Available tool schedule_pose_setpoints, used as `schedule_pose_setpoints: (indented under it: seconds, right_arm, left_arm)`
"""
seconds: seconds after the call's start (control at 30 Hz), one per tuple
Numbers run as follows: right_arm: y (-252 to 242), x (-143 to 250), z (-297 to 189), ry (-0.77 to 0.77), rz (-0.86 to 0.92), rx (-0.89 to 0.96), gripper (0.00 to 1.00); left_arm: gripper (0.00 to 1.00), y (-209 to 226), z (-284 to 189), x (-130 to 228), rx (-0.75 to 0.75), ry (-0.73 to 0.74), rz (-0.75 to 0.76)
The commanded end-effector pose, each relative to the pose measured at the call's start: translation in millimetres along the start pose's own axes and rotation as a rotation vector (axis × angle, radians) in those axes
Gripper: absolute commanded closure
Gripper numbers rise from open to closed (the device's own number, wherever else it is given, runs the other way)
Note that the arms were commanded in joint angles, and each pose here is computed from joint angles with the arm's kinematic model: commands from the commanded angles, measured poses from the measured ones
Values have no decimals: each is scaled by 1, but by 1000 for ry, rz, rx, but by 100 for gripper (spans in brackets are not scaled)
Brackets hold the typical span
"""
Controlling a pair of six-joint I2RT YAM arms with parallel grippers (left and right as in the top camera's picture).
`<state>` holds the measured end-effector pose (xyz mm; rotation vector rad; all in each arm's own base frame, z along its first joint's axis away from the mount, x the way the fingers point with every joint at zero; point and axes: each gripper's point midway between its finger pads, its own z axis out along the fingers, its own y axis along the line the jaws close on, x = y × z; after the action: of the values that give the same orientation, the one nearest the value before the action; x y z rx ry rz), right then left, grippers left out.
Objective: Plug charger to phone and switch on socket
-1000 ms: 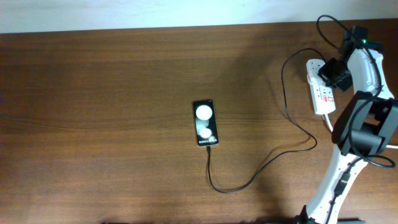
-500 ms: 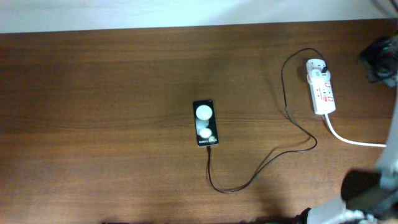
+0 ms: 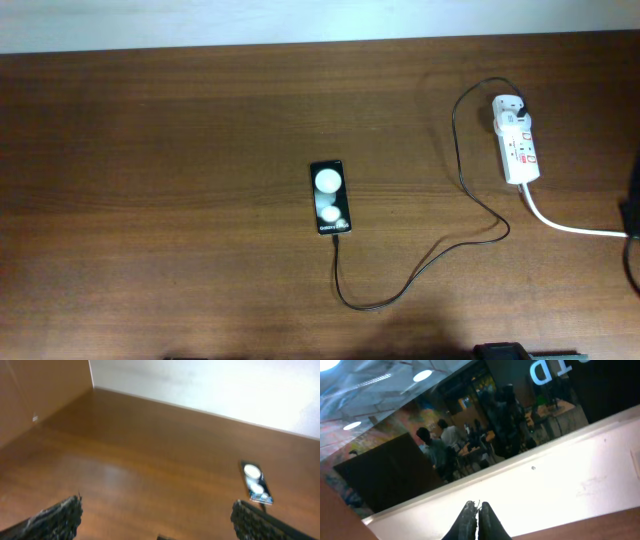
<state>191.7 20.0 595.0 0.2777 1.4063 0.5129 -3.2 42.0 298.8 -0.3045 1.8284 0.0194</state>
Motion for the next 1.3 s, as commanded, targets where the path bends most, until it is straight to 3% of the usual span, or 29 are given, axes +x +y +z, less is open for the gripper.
schedule_pose_setpoints:
  seconds: [0.0,0.13,0.27,0.37,0.53,0.73,1.13,1.27]
  right_arm:
    - [-11,15,-25,-57,-12,-4,92]
    - [-15,31,-71,-188,-19,-77,90]
    - [-6,21,-119,-282,-27,-129,89]
    - [-3,19,-137,-312,-29,-146,87]
    - [-1,18,-152,-338,-32,-160,85]
    - [1,17,-168,-366,-34,-175,85]
    - [-10,34,-151,-352,-33,-168,77]
    - [-19,53,-174,-413,-38,-202,77]
  left_arm:
    - [1,-5,7,-20,5,-78,-13]
    - [1,-31,57,-38,67,-131,-25]
    - [1,-50,145,-8,82,-87,-15]
    - [1,-68,197,1,145,-177,-32]
    - [1,-73,242,31,161,-254,-47]
    - [1,-69,267,74,150,-205,-37]
    - [1,-69,268,78,148,-193,-35]
    - [1,-69,268,78,148,-193,-35]
